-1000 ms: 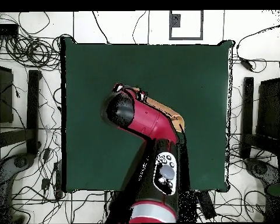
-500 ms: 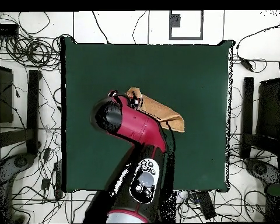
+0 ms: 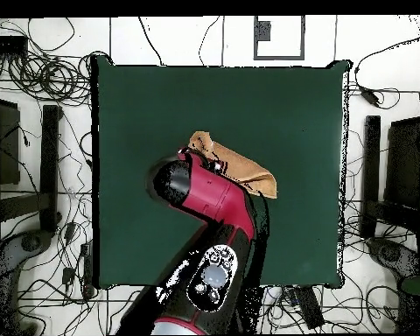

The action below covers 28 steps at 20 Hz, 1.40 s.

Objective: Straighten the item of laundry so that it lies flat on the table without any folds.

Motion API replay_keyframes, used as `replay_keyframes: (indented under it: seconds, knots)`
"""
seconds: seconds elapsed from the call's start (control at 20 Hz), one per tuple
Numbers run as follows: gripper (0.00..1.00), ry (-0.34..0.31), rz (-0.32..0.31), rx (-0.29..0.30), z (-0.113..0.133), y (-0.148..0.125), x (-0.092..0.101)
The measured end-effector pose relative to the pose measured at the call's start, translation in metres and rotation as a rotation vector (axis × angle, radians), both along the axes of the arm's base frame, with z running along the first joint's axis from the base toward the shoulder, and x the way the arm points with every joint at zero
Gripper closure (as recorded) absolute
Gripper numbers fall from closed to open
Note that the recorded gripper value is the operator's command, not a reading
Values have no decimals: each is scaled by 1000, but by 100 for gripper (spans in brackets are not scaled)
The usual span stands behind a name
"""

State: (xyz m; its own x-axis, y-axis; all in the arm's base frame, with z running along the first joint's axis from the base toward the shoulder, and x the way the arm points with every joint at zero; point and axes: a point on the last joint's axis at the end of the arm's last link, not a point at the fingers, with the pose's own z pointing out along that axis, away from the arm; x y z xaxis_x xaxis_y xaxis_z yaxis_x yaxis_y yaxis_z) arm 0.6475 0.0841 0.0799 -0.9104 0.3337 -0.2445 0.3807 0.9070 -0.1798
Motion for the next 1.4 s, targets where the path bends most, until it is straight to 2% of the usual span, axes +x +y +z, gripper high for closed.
replay_keyframes:
  seconds: [0.2,0.85,1.05,1.1,1.25,1.4]
  knots:
    - [0,16,-9,-26,-6,-13,-5]
    - [0,22,-31,-18,-8,-27,-6]
    - [0,11,-44,0,-7,-31,-4]
    - [0,-9,-59,26,-7,-34,-2]
    - [0,-35,-77,52,-8,-39,1]
    - [0,-88,-111,88,-11,-50,6]
